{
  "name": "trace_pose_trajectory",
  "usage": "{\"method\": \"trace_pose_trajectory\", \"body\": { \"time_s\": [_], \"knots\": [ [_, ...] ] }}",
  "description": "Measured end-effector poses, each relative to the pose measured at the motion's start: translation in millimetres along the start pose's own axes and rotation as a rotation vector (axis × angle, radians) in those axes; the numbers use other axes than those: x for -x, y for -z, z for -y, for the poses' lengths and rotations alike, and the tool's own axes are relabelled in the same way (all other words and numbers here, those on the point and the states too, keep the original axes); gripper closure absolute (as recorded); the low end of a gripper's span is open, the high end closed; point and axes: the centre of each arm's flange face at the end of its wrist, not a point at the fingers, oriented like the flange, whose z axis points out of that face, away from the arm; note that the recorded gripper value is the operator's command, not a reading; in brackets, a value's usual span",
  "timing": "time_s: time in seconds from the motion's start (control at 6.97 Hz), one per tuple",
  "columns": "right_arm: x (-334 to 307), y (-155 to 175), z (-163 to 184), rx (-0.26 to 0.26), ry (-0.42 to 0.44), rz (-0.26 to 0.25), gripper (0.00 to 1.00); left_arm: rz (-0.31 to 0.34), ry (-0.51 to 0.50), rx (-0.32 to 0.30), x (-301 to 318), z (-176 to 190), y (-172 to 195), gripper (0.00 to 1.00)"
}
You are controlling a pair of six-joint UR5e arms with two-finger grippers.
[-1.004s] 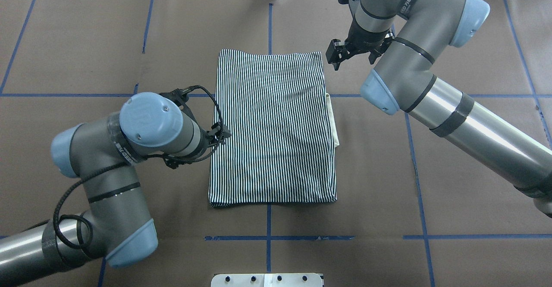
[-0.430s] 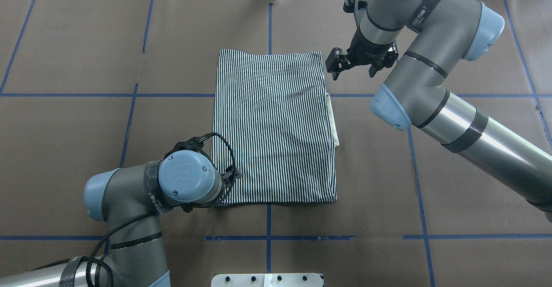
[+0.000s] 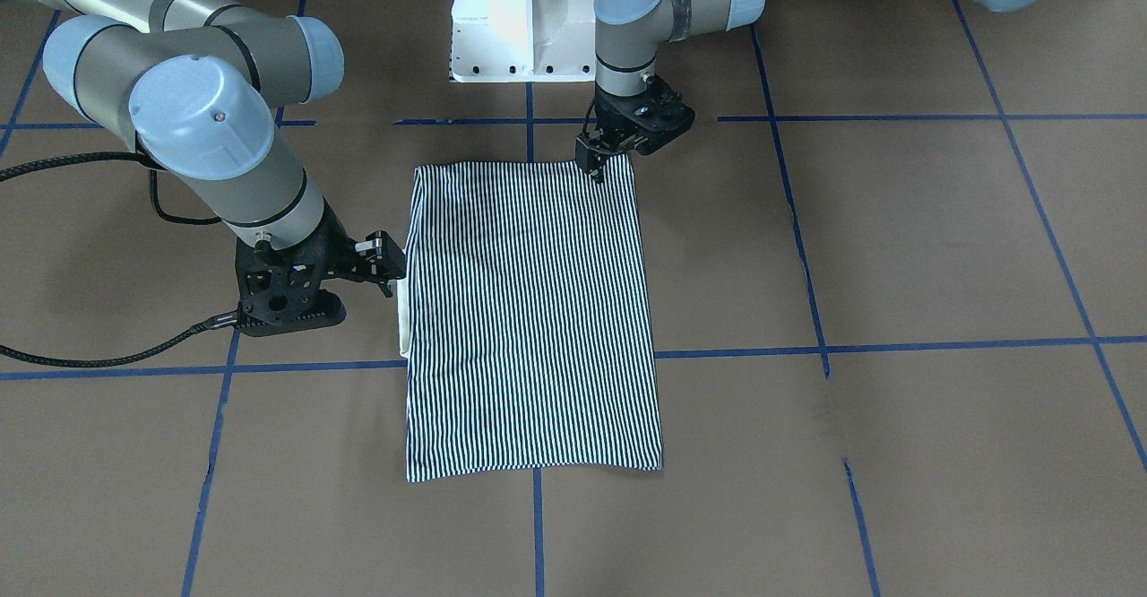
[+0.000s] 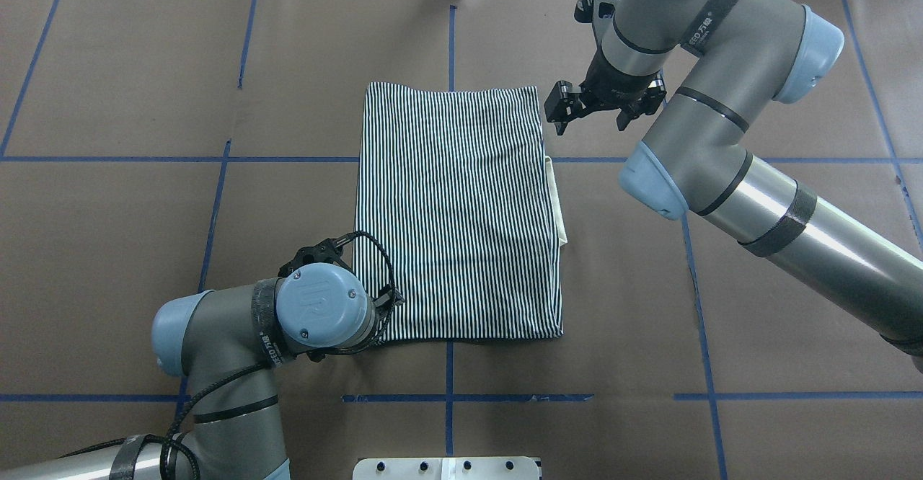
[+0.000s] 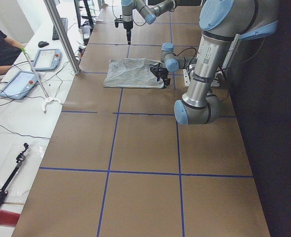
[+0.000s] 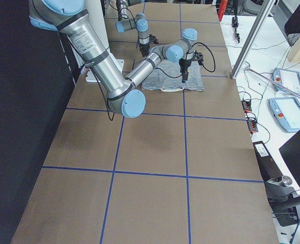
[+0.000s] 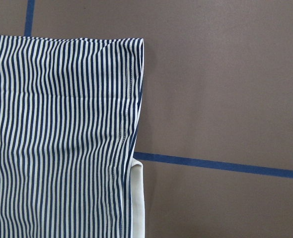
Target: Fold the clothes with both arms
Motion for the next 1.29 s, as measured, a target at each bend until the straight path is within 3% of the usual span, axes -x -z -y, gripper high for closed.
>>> {"method": "trace_pose_trajectory", "body": {
  "time_s": [0.29, 0.86, 1.0, 1.29],
  "knots": [
    [-1, -1, 0, 0.0, 0.0, 0.0, 0.0, 0.007, -0.002, -0.005, 0, 0, -4, 0.29],
    [-3, -3, -1, 0.001, -0.001, -0.002, 0.0, 0.008, -0.008, -0.001, 1, -5, -5, 0.94],
    [-4, -4, -1, 0.002, -0.001, -0.004, 0.0, 0.009, -0.011, -0.001, 2, -6, -6, 1.0],
    [-5, -5, -1, 0.003, -0.002, -0.005, 0.0, 0.014, -0.022, 0.003, 4, -11, -7, 1.0]
  ]
}}
